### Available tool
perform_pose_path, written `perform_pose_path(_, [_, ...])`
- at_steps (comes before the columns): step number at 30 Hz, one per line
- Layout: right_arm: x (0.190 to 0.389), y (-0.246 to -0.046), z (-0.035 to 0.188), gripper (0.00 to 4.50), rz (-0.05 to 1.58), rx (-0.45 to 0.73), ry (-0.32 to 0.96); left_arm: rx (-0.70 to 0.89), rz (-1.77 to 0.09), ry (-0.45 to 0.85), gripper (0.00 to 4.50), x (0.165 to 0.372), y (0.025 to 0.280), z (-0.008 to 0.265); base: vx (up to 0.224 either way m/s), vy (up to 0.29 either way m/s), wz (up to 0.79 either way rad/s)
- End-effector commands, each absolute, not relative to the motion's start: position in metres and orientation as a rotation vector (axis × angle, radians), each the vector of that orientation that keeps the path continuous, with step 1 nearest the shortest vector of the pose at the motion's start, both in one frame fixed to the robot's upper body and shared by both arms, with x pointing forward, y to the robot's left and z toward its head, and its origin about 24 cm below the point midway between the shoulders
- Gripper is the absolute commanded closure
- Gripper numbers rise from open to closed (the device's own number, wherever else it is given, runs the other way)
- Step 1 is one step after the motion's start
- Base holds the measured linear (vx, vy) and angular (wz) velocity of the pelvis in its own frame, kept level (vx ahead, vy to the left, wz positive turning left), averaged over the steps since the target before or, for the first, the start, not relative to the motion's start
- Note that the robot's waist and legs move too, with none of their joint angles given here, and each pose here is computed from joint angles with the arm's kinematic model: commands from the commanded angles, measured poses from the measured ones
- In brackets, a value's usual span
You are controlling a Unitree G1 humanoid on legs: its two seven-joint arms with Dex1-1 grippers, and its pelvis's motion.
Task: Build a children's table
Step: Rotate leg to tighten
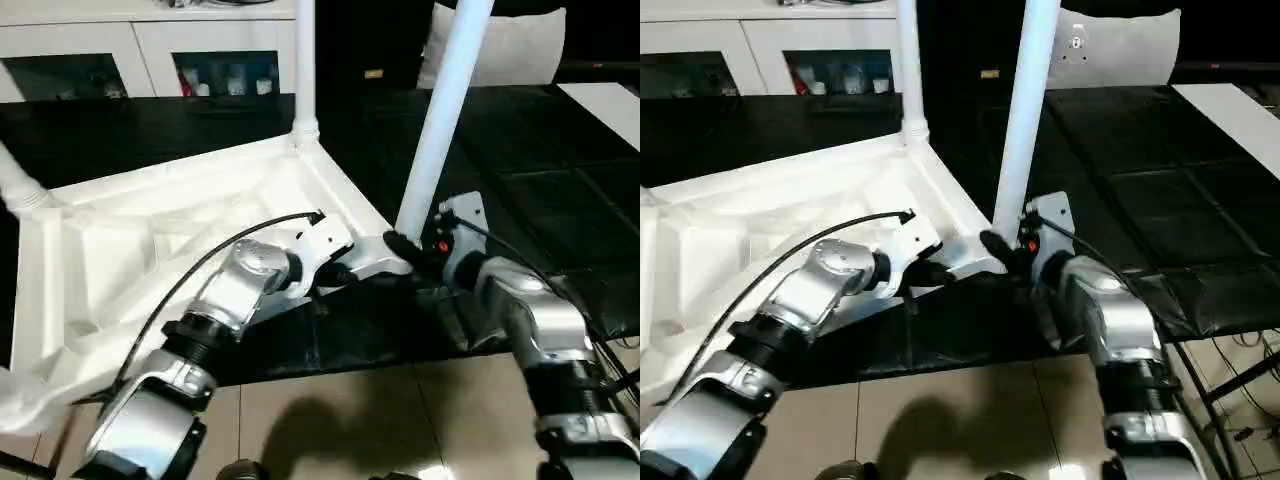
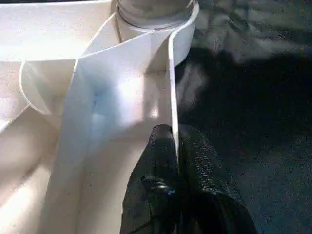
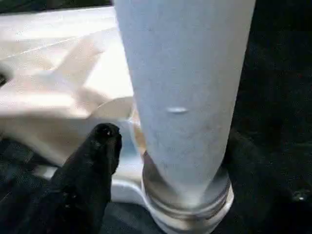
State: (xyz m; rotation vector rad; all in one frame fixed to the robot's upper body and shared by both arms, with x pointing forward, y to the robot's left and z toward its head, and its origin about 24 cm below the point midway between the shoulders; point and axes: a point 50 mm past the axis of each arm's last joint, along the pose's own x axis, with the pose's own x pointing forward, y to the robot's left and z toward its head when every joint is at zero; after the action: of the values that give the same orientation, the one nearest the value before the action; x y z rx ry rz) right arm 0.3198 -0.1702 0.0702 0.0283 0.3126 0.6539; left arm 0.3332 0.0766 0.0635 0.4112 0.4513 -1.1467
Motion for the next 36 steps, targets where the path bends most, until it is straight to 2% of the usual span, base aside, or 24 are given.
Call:
perform_pose_path(1, [0.314,-0.164,0.078,0.77,0.797,0.019,0.278,0.444,-1.246,0.39,4.5,0.33,0.073,0.073,0.0,0.0,0.0])
perform_pose_path(2, [0.312,-0.168,0.08,0.61,0.829,-0.006,0.277,0.455,-1.272,0.392,4.5,0.328,0.076,0.072,0.0,0.0,0.0])
perform_pose_path(6, [0.305,-0.181,0.084,0.46,0.93,-0.089,0.299,0.493,-1.359,0.409,4.5,0.324,0.087,0.071,0.0,0.0,0.0])
perform_pose_path(7, [0.304,-0.182,0.085,0.25,0.945,-0.101,0.301,0.501,-1.371,0.41,4.5,0.324,0.088,0.071,0.0,0.0,0.0])
perform_pose_path(10, [0.298,-0.185,0.086,0.25,1.04,-0.09,0.33,0.523,-1.428,0.401,4.5,0.321,0.093,0.072,0.0,0.0,0.0])
perform_pose_path(12, [0.293,-0.187,0.088,0.59,1.133,-0.09,0.356,0.548,-1.494,0.407,4.5,0.318,0.099,0.072,0.0,0.0,0.0])
perform_pose_path(14, [0.291,-0.187,0.089,0.62,1.186,-0.081,0.366,0.575,-1.542,0.425,4.5,0.316,0.103,0.072,0.0,0.0,0.0])
perform_pose_path(15, [0.29,-0.187,0.09,0.93,1.212,-0.077,0.374,0.592,-1.564,0.434,4.5,0.315,0.105,0.072,0.0,0.0,0.0])
perform_pose_path(17, [0.288,-0.186,0.089,0.93,1.257,-0.07,0.388,0.618,-1.603,0.451,4.5,0.313,0.109,0.072,0.0,0.0,0.0])
perform_pose_path(22, [0.281,-0.182,0.087,1.46,1.351,-0.05,0.421,0.643,-1.679,0.461,4.5,0.308,0.112,0.073,0.0,0.0,0.0])
perform_pose_path(33, [0.273,-0.18,0.084,2.22,1.413,-0.014,0.462,0.633,-1.694,0.456,4.5,0.308,0.113,0.074,0.0,0.0,0.0])
perform_pose_path(36, [0.271,-0.175,0.085,2.33,1.399,0.068,0.456,0.571,-1.663,0.46,4.5,0.308,0.111,0.073,0.0,0.0,0.0])
